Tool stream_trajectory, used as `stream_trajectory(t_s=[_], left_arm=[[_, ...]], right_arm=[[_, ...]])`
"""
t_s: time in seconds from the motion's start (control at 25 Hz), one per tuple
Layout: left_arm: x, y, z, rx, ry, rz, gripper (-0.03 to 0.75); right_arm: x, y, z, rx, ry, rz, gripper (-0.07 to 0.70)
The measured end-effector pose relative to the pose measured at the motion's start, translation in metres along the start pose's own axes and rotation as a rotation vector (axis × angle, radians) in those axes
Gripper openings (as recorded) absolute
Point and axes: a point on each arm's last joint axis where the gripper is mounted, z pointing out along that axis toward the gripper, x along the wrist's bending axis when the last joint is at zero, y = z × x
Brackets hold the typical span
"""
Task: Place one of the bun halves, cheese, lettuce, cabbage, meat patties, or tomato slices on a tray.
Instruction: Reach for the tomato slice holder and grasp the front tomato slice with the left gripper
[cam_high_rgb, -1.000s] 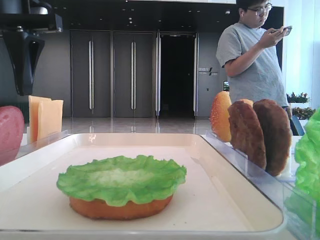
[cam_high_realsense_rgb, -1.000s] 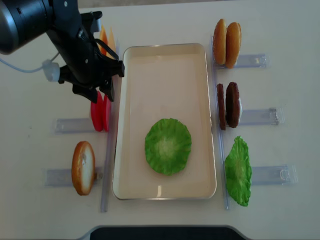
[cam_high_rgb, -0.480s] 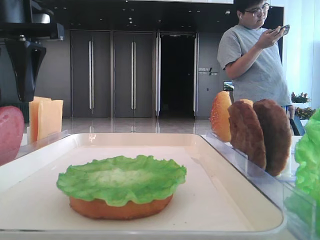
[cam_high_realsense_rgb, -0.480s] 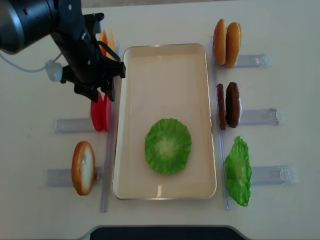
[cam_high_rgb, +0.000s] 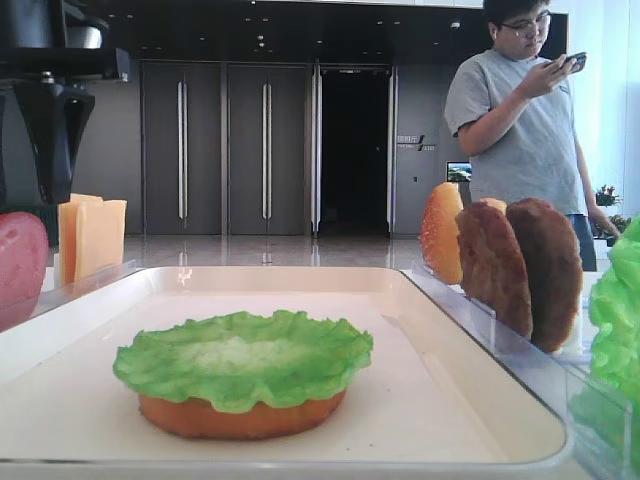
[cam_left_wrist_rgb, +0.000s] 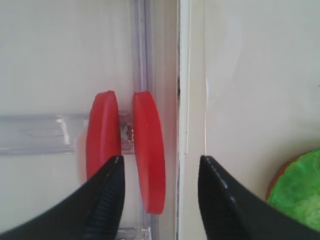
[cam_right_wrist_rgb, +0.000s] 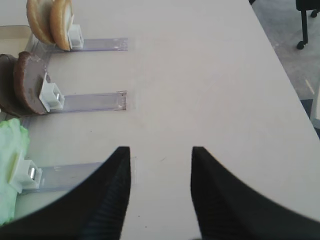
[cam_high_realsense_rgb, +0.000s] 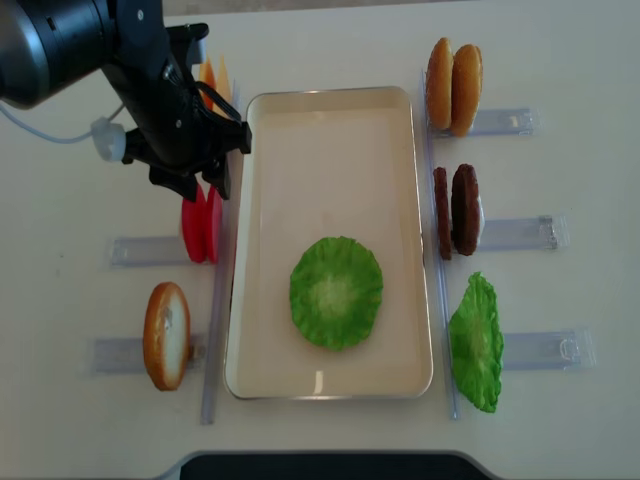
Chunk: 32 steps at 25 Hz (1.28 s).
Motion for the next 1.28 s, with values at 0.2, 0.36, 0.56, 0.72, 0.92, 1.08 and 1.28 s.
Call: stream_trajectory(t_s=[0.2, 0.36, 0.56, 0.72, 0.92, 1.08, 1.28], left_arm=[[-0.001, 0.002, 0.013, 0.034, 0.013, 0.002, 0.368], [-0.001, 0.002, 0.016, 0.041, 0.016, 0.003, 0.368], [-0.002, 0.002, 0.022, 0.054, 0.021, 0.006, 0.368], [-0.002, 0.002, 0.022, 0.054, 0.021, 0.008, 0.368], [-0.002, 0.002, 0.022, 0.055, 0.021, 0.01, 0.33], [-0.001, 0.002, 0.022, 0.064, 0.025, 0.015, 0.261], [0.0, 0.0, 0.022, 0.083, 0.042, 0.028, 0.121]], right_arm=[[0.0, 0.0, 0.0, 0.0, 0.0, 0.0, 0.307], [0.0, 0.0, 0.0, 0.0, 0.0, 0.0, 0.307], [0.0, 0.0, 0.0, 0.0, 0.0, 0.0, 0.307], [0.0, 0.0, 0.0, 0.0, 0.0, -0.001, 0.307], [0.0, 0.0, 0.0, 0.0, 0.0, -0.001, 0.307], [0.0, 0.0, 0.0, 0.0, 0.0, -0.001, 0.307], [0.0, 0.0, 0.0, 0.0, 0.0, -0.001, 0.307]])
